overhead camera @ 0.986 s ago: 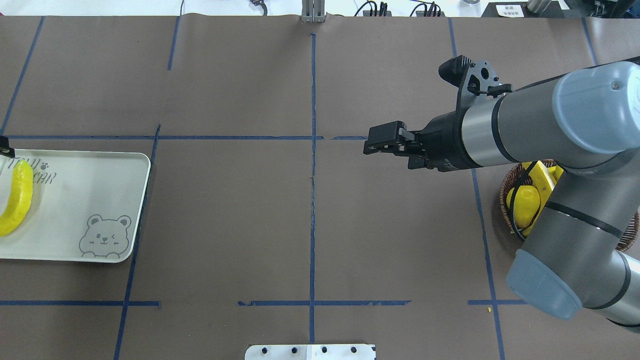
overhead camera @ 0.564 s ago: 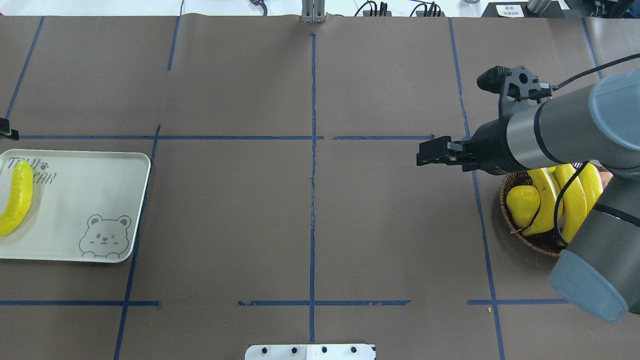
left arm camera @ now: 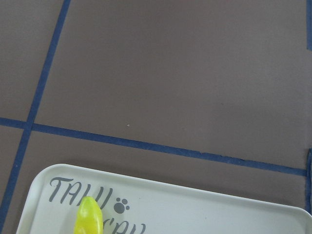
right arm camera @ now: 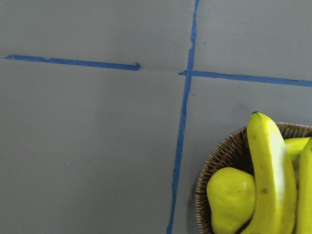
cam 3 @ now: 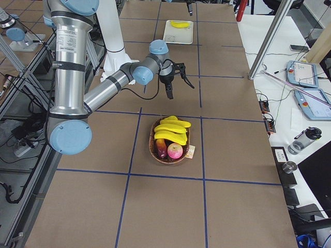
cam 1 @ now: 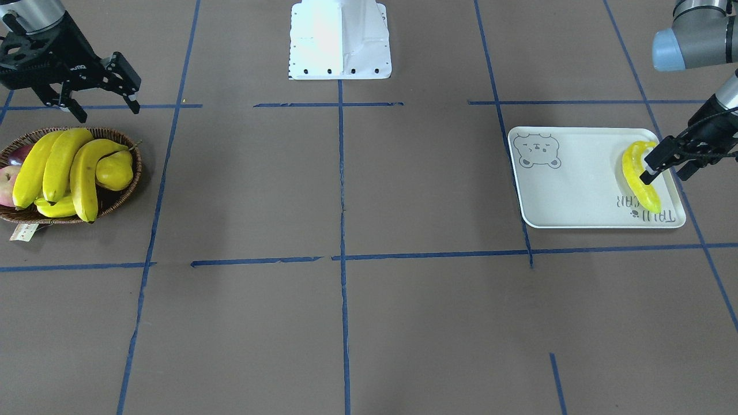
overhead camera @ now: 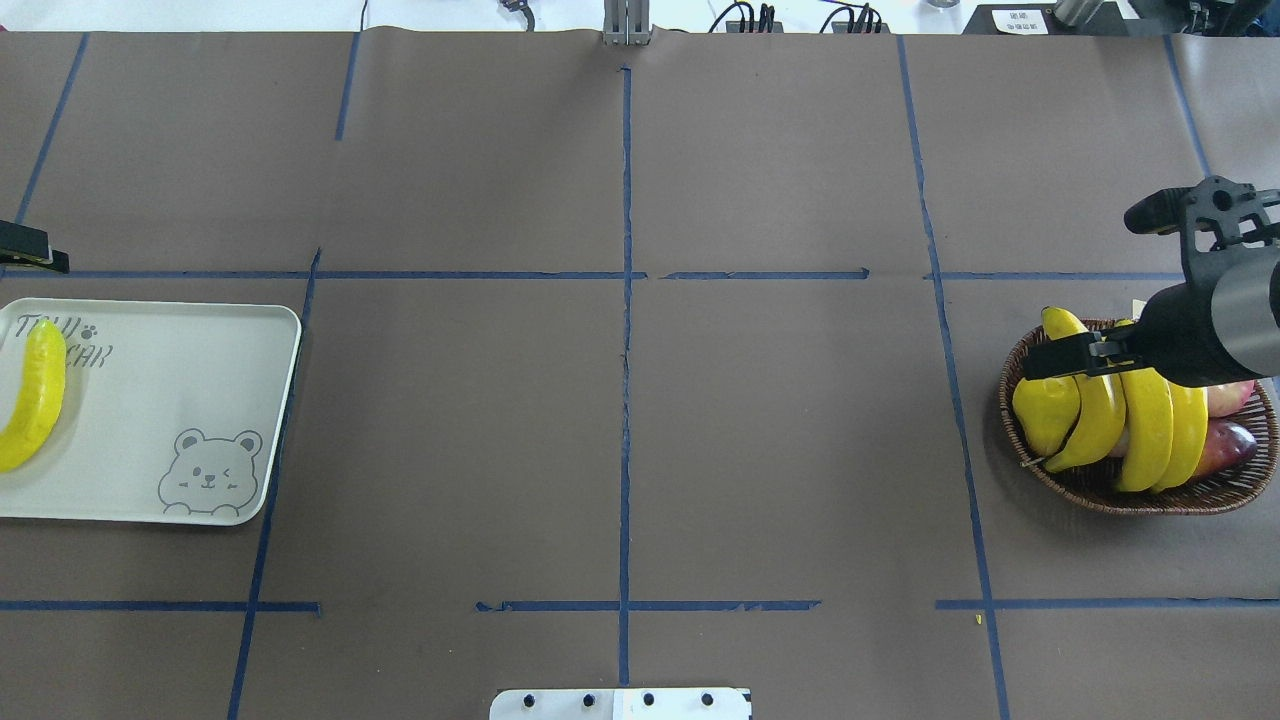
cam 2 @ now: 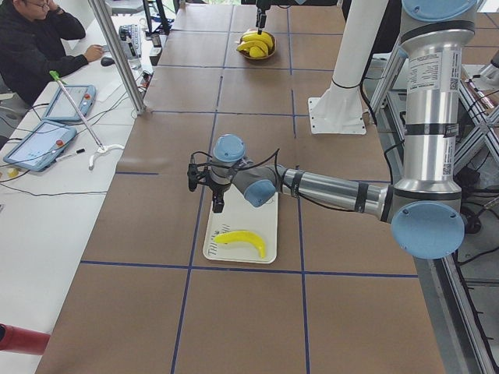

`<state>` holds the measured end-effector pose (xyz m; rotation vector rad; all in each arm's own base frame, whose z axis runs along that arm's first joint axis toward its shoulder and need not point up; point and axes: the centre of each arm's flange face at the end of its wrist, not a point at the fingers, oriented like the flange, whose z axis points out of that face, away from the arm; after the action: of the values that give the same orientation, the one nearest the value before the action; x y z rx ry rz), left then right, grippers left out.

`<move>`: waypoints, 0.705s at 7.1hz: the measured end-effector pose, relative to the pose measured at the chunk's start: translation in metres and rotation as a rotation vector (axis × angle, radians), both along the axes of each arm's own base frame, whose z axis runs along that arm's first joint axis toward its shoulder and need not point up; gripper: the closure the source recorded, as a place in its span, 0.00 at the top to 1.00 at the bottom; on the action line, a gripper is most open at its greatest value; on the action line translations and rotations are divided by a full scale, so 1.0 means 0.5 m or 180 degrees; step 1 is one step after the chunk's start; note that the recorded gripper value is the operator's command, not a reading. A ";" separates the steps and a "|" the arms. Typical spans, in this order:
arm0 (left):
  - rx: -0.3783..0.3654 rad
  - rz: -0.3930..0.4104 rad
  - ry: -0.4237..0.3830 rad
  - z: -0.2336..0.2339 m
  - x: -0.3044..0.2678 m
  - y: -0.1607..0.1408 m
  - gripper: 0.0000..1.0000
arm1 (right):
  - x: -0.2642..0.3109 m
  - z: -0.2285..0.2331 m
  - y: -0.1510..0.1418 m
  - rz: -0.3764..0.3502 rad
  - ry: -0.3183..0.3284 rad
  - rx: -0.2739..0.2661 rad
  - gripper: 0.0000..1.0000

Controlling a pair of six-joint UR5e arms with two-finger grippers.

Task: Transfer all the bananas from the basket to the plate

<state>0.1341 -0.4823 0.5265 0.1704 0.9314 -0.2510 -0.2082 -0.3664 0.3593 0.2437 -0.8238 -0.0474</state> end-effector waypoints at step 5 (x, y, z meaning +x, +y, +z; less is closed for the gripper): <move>-0.0094 0.0027 0.0111 -0.041 0.056 0.021 1.00 | 0.033 0.154 0.024 -0.0295 0.0472 -0.0115 0.85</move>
<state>0.1623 -0.4717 0.5058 0.1351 0.9624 -0.2603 -0.1916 -0.3543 0.4363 0.1658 -0.6873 -0.1359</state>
